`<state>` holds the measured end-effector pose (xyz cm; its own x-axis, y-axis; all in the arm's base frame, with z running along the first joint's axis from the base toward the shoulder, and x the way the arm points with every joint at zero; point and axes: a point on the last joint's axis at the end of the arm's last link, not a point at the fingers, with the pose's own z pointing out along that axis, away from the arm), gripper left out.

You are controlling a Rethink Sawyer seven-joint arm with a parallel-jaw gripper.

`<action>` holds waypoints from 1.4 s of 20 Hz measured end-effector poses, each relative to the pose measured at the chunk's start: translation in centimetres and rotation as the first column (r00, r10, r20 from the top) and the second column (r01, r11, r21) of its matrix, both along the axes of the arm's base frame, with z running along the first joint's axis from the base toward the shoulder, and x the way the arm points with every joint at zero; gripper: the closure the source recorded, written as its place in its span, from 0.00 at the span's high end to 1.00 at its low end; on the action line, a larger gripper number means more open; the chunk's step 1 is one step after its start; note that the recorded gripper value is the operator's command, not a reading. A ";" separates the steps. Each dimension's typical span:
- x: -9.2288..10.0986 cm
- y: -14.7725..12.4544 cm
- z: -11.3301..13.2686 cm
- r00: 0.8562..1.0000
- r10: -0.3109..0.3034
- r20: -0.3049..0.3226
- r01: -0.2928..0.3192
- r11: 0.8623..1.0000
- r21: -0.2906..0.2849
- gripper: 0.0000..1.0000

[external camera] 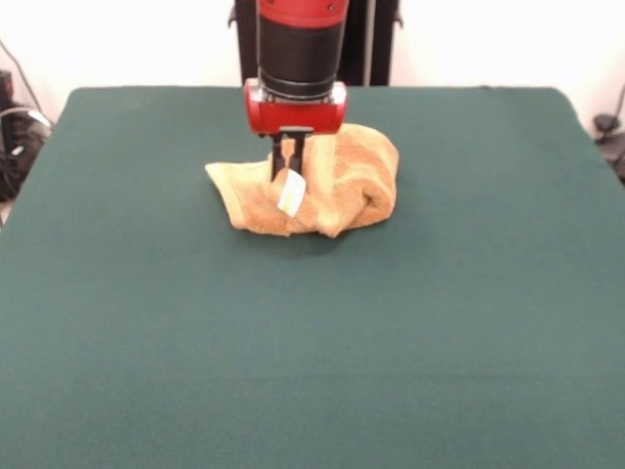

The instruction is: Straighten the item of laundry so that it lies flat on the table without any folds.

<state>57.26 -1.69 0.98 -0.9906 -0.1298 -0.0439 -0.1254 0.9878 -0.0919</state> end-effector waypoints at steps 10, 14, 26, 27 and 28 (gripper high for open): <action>1.0 2.8 1.5 1.000 -0.011 0.008 0.011 1.000 0.003 0.00; 1.1 3.7 1.6 1.000 -0.011 0.009 0.011 1.000 0.004 0.00; 1.7 6.2 3.1 0.999 -0.034 0.026 0.034 0.999 -0.008 0.00; 1.7 6.3 3.1 0.999 -0.035 0.026 0.036 0.999 -0.008 0.00; 1.7 6.6 3.2 0.999 -0.039 0.026 0.040 0.999 -0.008 0.00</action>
<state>59.01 4.90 4.16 -0.9935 -0.0911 -0.0689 -0.0838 0.9912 -0.1029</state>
